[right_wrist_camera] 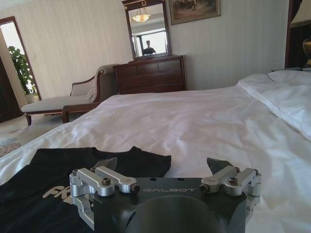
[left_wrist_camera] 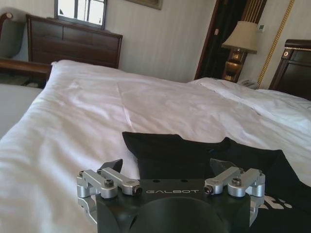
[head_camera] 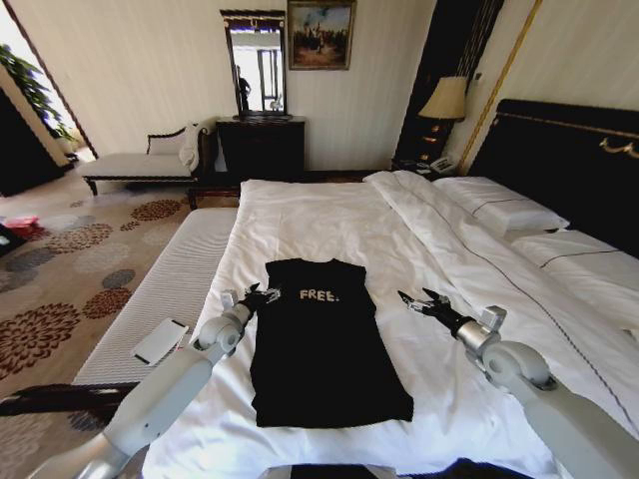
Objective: Fold the clothes on the bed.
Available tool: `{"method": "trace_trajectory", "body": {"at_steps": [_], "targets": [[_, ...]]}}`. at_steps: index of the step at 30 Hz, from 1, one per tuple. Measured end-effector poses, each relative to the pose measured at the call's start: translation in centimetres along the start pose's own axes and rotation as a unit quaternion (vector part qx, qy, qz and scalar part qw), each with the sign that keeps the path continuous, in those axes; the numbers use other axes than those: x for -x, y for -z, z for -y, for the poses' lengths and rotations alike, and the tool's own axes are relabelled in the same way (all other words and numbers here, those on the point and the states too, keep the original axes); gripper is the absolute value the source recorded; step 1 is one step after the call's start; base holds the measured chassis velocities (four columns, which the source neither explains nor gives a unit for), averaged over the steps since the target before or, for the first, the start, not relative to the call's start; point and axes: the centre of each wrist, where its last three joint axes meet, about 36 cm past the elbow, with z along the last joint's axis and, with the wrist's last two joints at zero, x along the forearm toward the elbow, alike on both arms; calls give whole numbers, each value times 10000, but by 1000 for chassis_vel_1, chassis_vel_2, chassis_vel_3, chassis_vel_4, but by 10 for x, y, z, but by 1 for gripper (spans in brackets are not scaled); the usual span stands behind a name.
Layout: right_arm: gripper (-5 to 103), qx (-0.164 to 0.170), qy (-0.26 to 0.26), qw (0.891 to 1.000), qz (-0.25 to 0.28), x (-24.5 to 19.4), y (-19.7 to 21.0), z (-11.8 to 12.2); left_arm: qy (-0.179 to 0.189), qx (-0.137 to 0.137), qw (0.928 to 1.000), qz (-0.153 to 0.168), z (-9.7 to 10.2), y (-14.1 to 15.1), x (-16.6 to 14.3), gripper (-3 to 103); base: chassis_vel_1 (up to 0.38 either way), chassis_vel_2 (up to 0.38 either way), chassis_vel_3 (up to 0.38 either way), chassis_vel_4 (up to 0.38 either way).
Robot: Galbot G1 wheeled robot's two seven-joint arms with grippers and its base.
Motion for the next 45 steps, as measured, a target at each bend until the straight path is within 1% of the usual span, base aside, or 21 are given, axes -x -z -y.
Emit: {"method": "trace_trajectory", "body": {"at_steps": [2, 3, 5, 10, 12, 13, 17, 18, 20, 21, 25, 28, 30, 33, 36, 37, 38, 39, 42, 43, 45], "targets": [[100, -207, -37, 9997, 107, -4, -3, 0, 4, 255, 9996, 107, -1, 1, -12, 100, 0, 0, 0, 0], [100, -207, -37, 9997, 107, -4, -3, 0, 4, 255, 9996, 107, -1, 1, -12, 100, 0, 0, 0, 0], [100, -485, -38, 9985, 254, -12, -7, -2, -26, 546, 9981, 279, 0, 2, -33, 100, 0, 0, 0, 0], [100, -601, -23, 9974, 388, -24, -13, -7, -50, 880, 9951, 457, 1, -1, -58, 100, 0, 0, 0, 0], [100, -739, -47, 9964, 408, -37, -23, -8, -43, 1057, 9933, 467, 1, -9, -82, 100, 0, 0, 0, 0], [100, -739, -47, 9964, 408, -37, -23, -8, -43, 1057, 9933, 467, 1, -9, -82, 100, 0, 0, 0, 0], [100, -891, -75, 9937, 672, -51, -42, -8, 46, 1068, 9935, 383, 3, -26, -116, 100, 0, 0, 0, 0], [100, -891, -75, 9937, 672, -51, -42, -8, 46, 1068, 9935, 383, 3, -26, -116, 100, 0, 0, 0, 0], [100, -1121, -55, 9894, 926, -57, -59, -3, 84, 1114, 9931, 356, 4, -33, -133, 100, 0, 0, 0, 0], [100, -1144, -53, 9888, 960, -60, -64, -2, 92, 1105, 9932, 345, 5, -35, -138, 100, 0, 0, 0, 0], [100, -1011, -116, 9901, 969, -70, -73, -2, 157, 1060, 9936, 363, 7, -38, -156, 100, 0, 0, 0, 0], [100, -1107, -212, 9894, 913, -83, -72, 5, 261, 972, 9942, 383, 9, -37, -175, 100, 0, 0, 0, 0], [100, -1107, -228, 9895, 898, -85, -72, 6, 278, 953, 9944, 372, 9, -37, -180, 100, 0, 0, 0, 0], [100, -1087, -281, 9892, 937, -95, -68, 9, 322, 876, 9953, 271, 13, -42, -202, 100, 0, 0, 0, 0], [100, -1117, -300, 9890, 924, -99, -67, 11, 351, 836, 9956, 215, 15, -44, -211, 100, 0, 0, 0, 0], [100, -1058, -274, 9900, 888, -104, -67, 13, 375, 785, 9960, 178, 16, -45, -218, 100, 0, 0, 0, 0], [100, -882, -191, 9923, 849, -108, -68, 14, 381, 713, 9966, 156, 18, -45, -224, 100, 0, 0, 0, 0], [100, -882, -191, 9923, 849, -108, -68, 14, 381, 713, 9966, 156, 18, -45, -224, 100, 0, 0, 0, 0], [100, -233, 102, 9974, 669, -118, -69, 12, 375, 503, 9980, 102, 24, -42, -237, 100, 0, 0, 0, 0], [100, -233, 102, 9974, 669, -118, -69, 12, 375, 503, 9980, 102, 24, -42, -237, 100, 0, 0, 0, 0], [100, 117, 191, 9982, 560, -124, -66, 7, 358, 279, 9990, 49, 26, -39, -243, 100, 0, 0, 0, 0]]}}
